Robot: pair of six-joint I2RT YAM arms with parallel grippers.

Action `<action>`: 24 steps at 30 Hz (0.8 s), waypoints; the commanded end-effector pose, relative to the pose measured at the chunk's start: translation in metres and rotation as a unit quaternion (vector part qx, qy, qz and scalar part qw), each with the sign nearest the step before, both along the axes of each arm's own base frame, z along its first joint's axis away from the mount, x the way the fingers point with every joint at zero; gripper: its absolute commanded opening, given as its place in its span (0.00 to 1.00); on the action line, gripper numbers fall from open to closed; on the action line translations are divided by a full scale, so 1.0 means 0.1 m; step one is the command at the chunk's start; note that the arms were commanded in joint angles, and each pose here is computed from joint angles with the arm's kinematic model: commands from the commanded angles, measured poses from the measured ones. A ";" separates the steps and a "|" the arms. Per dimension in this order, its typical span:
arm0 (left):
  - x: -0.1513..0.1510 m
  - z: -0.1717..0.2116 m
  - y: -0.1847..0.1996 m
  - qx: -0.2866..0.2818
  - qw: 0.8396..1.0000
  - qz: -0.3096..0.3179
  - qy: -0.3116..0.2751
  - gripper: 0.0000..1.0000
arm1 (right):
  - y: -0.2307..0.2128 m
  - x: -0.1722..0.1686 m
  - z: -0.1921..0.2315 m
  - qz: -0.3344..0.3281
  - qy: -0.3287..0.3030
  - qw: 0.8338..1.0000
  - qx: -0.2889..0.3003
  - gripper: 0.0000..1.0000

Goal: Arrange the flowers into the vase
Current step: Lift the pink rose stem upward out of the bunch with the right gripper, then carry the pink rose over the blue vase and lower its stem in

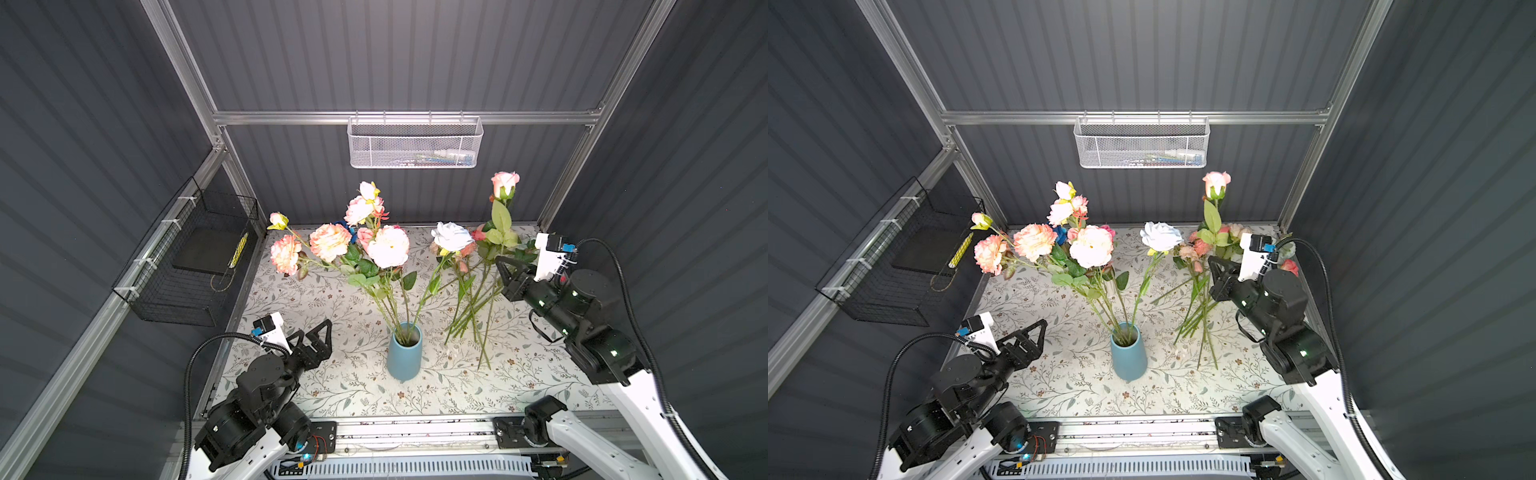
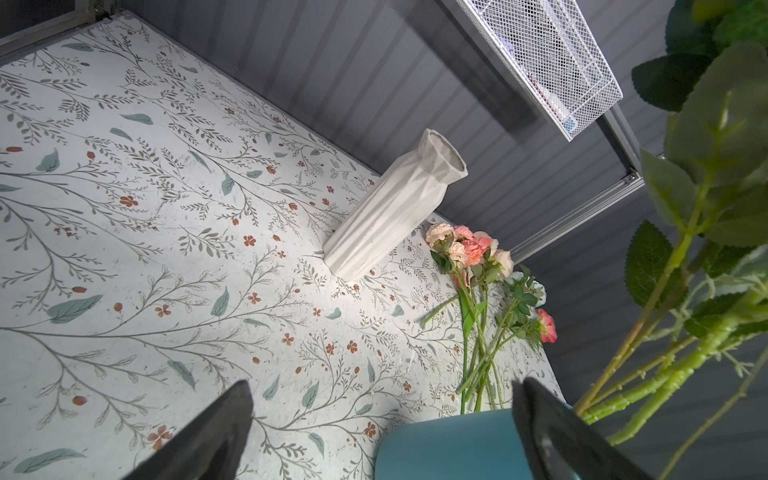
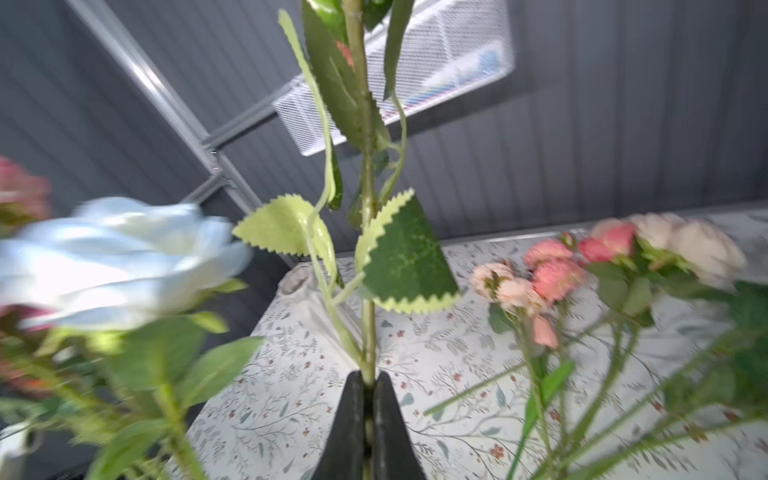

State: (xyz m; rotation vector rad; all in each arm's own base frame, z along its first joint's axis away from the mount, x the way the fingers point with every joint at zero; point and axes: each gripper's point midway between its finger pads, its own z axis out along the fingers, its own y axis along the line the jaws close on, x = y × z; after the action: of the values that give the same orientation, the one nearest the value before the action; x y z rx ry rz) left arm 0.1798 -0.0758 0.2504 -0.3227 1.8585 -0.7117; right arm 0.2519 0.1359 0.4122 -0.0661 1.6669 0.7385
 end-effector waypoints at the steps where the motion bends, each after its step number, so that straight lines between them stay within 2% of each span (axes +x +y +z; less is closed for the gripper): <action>1: 0.01 0.10 0.03 -0.006 1.000 0.008 -0.009 1.00 | 0.08 -0.29 0.46 0.032 -0.062 0.998 0.004 0.00; 6: 0.00 0.09 0.04 -0.008 1.000 0.010 -0.008 1.00 | 0.29 -0.60 0.97 0.104 -0.119 0.986 0.048 0.00; 13: 0.00 0.12 0.06 -0.007 1.000 0.015 -0.010 1.00 | 0.79 -0.69 1.42 0.181 -0.179 0.962 0.102 0.00; 19: -0.01 0.15 0.06 -0.007 1.000 0.012 -0.010 1.00 | 1.28 -0.65 1.63 0.203 -0.229 0.946 0.103 0.00; 24: -0.03 0.14 0.08 -0.006 1.000 0.014 -0.009 1.00 | 1.51 -0.58 1.50 0.203 -0.233 0.948 0.080 0.00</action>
State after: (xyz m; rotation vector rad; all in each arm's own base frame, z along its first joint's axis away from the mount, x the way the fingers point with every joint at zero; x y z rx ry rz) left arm 0.1799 -0.0734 0.2559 -0.3321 1.8460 -0.7079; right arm 0.2033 0.2998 0.5289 -0.4742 1.2808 1.0950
